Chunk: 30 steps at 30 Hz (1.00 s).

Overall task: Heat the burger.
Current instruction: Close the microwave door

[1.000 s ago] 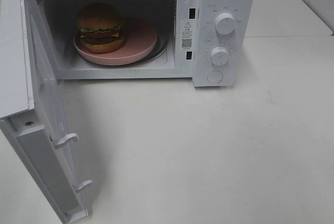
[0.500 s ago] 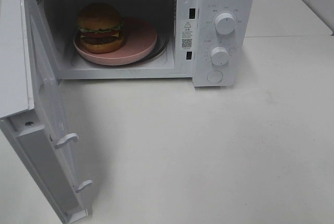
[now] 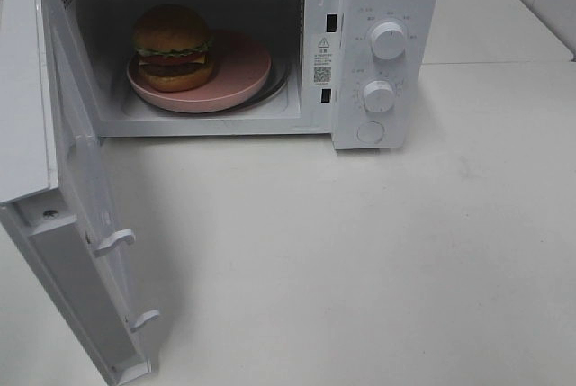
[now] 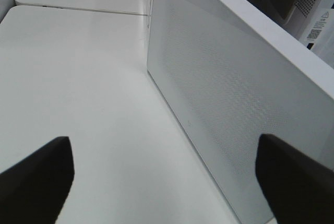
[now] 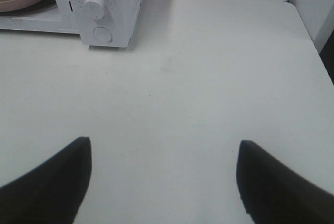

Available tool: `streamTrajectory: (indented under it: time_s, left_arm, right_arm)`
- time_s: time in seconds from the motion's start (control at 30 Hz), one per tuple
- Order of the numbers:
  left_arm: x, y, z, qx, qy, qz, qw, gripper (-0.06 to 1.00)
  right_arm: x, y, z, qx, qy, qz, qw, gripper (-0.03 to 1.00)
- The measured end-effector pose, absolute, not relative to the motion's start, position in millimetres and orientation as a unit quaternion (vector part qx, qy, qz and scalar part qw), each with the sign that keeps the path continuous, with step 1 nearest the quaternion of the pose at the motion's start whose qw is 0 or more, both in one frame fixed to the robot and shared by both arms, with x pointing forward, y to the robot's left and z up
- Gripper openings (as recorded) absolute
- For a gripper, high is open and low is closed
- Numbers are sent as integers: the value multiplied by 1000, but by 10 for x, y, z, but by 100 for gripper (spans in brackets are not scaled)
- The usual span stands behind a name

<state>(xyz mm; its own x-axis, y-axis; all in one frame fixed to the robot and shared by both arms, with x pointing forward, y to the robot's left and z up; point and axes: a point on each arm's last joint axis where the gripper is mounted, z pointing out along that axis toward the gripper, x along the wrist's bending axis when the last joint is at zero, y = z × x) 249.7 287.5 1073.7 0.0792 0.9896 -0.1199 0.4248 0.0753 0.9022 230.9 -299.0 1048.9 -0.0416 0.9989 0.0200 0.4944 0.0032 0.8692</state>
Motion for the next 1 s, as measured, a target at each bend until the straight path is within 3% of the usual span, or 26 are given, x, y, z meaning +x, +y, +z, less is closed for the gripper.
streamTrajectory:
  time_s: [0.1,0.17,0.23,0.27,0.3,0.33,0.37,0.43,0.5,1.0]
  left_arm:
    - [2577,2881,10757,594,597,327,428,75]
    - [2686,2891,10774,595,603,322,422,61]
    - [2731,2895,10778,595,606,321,419,55]
    - [2823,2904,10782,596,612,316,413,42]
    - [2823,2904,10782,596,612,316,413,42]
    - [2901,2909,10777,599,617,310,406,24]
    - [2901,2909,10777,599,617,310,406,24]
    - [3013,2921,10767,597,620,311,402,4]
    - [3090,2933,10742,593,613,325,408,0]
    - [3468,3049,10199,544,562,447,434,0]
  right_arm:
    - [2309,-2990,10489,602,620,369,342,76]
    - [2309,-2990,10489,602,620,369,342,76]
    - [2309,-2990,10489,602,620,369,342,76]
    - [2309,-2990,10489,602,620,369,342,76]
    - [2309,-2990,10489,602,620,369,342,76]
    - [2309,-2990,10489,602,620,369,342,76]
    - [2309,-2990,10489,602,620,369,342,76]
    - [2309,-2990,10489,602,620,369,342,76]
    - [2309,-2990,10489,602,620,369,342,76]
    - [2309,-2990,10489,602,620,369,342,76]
